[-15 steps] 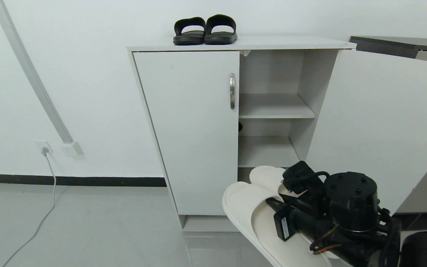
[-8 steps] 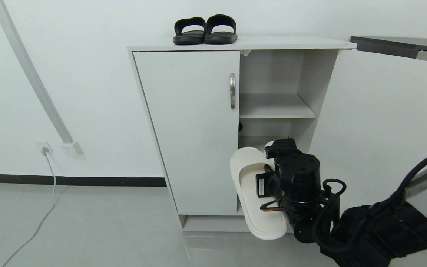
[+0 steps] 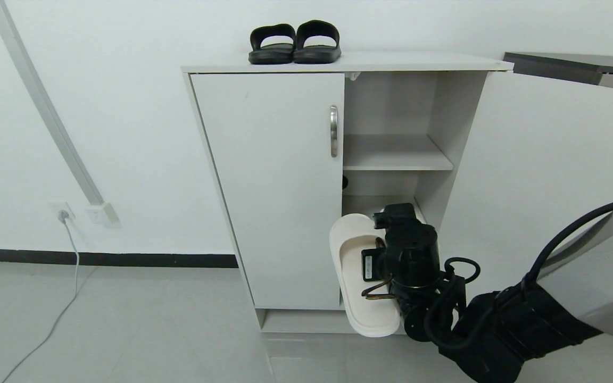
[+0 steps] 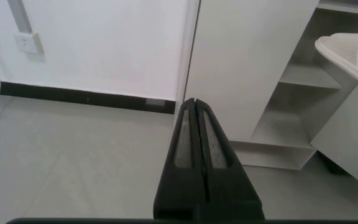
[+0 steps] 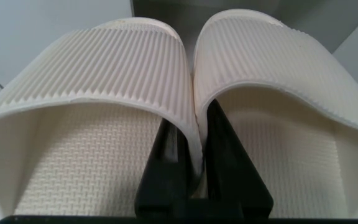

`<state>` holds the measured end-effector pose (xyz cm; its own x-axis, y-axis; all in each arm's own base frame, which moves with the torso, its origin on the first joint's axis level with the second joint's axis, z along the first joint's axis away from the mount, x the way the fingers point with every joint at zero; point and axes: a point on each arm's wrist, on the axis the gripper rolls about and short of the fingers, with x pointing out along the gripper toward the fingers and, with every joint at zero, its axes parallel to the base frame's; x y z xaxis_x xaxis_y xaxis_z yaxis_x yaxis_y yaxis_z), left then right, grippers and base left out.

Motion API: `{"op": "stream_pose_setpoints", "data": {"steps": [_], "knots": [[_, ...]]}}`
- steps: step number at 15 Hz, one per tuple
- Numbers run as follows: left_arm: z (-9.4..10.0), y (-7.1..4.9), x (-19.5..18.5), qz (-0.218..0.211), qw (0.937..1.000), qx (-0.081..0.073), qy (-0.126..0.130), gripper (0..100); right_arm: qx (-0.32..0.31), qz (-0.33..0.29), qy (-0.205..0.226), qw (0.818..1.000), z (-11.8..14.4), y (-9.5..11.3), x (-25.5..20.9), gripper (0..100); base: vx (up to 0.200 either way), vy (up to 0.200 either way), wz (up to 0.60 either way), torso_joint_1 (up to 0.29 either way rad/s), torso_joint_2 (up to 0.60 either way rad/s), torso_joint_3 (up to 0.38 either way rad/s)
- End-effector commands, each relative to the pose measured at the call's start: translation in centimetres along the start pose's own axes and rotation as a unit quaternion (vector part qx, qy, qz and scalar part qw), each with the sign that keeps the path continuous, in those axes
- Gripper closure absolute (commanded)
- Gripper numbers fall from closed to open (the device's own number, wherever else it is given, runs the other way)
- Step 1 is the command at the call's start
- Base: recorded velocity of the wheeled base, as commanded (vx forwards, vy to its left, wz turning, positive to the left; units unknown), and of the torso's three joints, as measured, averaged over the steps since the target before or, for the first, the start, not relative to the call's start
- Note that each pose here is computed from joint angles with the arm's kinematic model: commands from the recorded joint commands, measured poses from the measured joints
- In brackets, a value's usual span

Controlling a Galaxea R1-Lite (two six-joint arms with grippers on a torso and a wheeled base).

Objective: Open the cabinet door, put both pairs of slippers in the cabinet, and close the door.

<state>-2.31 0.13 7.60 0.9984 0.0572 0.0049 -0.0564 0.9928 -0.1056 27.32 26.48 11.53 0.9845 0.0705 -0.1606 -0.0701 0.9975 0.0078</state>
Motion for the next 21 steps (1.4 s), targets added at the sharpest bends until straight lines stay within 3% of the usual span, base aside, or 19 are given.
{"op": "stream_pose_setpoints", "data": {"steps": [1,3,10,16,21], "knots": [[0.0,0.0,0.0,0.0,1.0,0.0,0.001,100,0.001,-0.004,0.003,1.0,-0.3,-0.1,0.3,100,0.0,-0.2,0.0,0.007,0.0,0.007],[0.0,0.0,0.0,0.001,1.0,0.0,0.001,100,-0.003,-0.009,0.011,1.0,-1.1,-0.2,0.8,100,0.0,-0.2,0.0,0.007,0.0,0.005],[0.0,0.0,0.0,0.001,1.0,0.0,0.001,100,-0.001,-0.024,0.027,0.999,-2.9,-0.4,2.5,100,0.0,0.0,0.0,0.0,0.0,0.0],[0.0,0.0,0.0,-0.001,1.0,0.001,0.001,100,0.003,-0.001,0.031,1.0,-4.2,-0.4,3.5,100,0.0,0.0,0.0,0.0,0.0,0.0],[0.0,0.0,0.0,-0.008,0.9999,0.008,0.002,100,-0.001,0.004,0.034,0.999,-4.8,0.0,4.0,100,0.0,0.0,0.0,0.001,0.0,-0.038]]}}
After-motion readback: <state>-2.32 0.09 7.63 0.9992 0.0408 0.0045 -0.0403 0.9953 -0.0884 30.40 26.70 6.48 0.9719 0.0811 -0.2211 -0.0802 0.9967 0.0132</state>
